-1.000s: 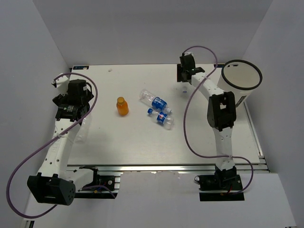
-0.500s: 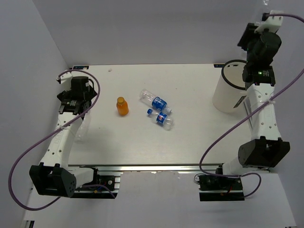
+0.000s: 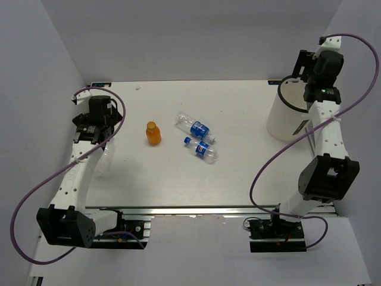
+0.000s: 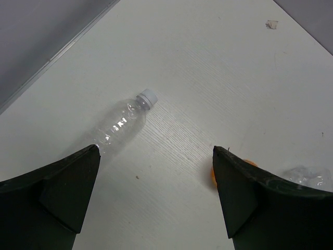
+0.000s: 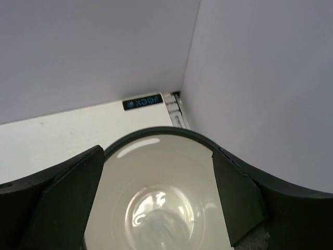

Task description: Put the plastic bottles in the bin

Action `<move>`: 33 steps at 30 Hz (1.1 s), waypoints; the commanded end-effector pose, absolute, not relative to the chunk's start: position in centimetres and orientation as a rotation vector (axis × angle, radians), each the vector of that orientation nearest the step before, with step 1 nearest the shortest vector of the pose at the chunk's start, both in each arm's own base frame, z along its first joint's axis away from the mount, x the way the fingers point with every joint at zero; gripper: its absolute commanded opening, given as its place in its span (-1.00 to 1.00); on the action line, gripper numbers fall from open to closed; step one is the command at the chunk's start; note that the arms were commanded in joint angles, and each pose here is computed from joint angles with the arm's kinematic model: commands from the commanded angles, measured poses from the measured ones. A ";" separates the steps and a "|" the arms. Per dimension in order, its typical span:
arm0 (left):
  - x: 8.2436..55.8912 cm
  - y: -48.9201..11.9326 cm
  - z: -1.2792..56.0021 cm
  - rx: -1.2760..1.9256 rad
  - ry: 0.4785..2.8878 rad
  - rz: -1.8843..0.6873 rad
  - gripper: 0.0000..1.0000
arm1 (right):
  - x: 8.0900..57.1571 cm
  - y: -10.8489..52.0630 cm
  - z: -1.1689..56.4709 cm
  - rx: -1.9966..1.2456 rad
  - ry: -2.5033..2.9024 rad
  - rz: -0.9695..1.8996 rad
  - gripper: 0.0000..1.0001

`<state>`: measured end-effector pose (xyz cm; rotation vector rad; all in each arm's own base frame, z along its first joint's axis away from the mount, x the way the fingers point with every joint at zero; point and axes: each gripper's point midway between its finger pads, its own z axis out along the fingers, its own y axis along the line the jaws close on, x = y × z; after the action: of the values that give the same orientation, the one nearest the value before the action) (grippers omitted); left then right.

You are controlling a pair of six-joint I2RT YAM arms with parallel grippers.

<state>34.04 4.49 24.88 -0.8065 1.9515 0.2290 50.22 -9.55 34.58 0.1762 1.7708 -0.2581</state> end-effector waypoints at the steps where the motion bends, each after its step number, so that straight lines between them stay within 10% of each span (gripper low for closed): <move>1: 33.3 4.6 26.4 -0.808 1.919 0.210 0.96 | 48.5 -7.4 43.1 0.125 1.596 -0.174 0.79; 14: 32.5 4.0 23.1 -0.842 2.020 0.207 0.96 | 36.8 26.9 29.7 -0.895 1.774 0.370 0.79; 33: 30.8 4.4 20.7 -0.889 2.107 0.282 0.96 | 32.8 28.0 4.0 -1.034 2.264 0.176 0.50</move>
<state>31.34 4.05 20.47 -0.8649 2.1224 0.2721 31.96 28.25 4.99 -1.1006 2.2648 0.2323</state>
